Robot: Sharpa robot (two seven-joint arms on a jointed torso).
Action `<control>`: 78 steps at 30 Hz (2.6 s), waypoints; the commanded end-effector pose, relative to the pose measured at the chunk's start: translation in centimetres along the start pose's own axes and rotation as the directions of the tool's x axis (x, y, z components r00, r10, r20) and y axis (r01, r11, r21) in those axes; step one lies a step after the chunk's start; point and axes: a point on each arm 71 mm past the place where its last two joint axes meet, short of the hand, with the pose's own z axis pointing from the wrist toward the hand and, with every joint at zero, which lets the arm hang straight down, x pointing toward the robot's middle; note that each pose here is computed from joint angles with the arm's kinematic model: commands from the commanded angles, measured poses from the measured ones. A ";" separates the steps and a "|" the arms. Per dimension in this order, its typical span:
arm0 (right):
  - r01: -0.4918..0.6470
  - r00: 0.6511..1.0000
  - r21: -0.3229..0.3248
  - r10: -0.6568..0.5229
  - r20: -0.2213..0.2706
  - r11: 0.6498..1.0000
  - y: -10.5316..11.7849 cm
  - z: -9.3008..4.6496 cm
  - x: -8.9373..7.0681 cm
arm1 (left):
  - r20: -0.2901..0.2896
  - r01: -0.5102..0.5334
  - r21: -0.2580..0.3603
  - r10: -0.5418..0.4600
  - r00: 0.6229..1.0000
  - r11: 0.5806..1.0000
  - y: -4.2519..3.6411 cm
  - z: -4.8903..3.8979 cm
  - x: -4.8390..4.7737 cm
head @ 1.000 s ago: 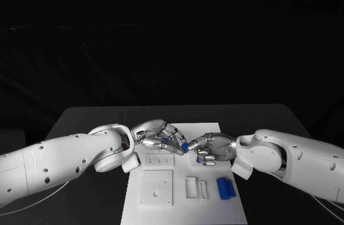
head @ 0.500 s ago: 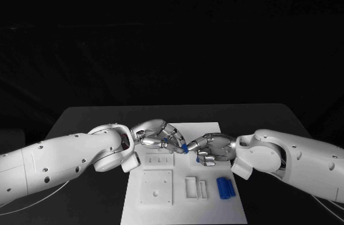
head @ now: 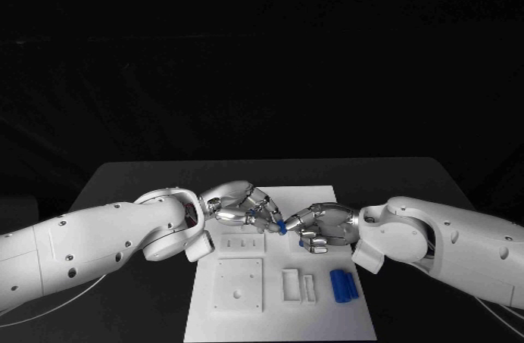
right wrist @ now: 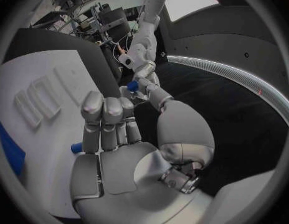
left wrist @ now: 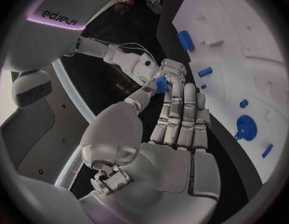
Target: Assemble the parts on the task board
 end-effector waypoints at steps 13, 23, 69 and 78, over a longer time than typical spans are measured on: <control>-0.013 1.000 -0.011 0.013 -0.028 1.000 0.0 0.0 0.2 | -0.010 -0.008 -0.004 0.008 1.000 1.000 -0.11 0.14 0.17; -0.025 0.999 -0.013 0.025 -0.033 1.000 0.1 0.1 0.3 | -0.003 -0.014 -0.005 0.014 1.000 1.000 -0.10 0.19 0.13; -0.045 0.998 -0.022 0.043 -0.050 0.999 0.0 0.4 0.8 | 0.005 -0.048 -0.008 0.048 0.999 0.999 -0.08 0.20 0.07; -0.027 0.999 -0.026 0.026 -0.020 0.999 -0.1 0.1 0.4 | 0.028 -0.051 -0.017 0.052 0.998 0.999 0.19 0.04 -0.34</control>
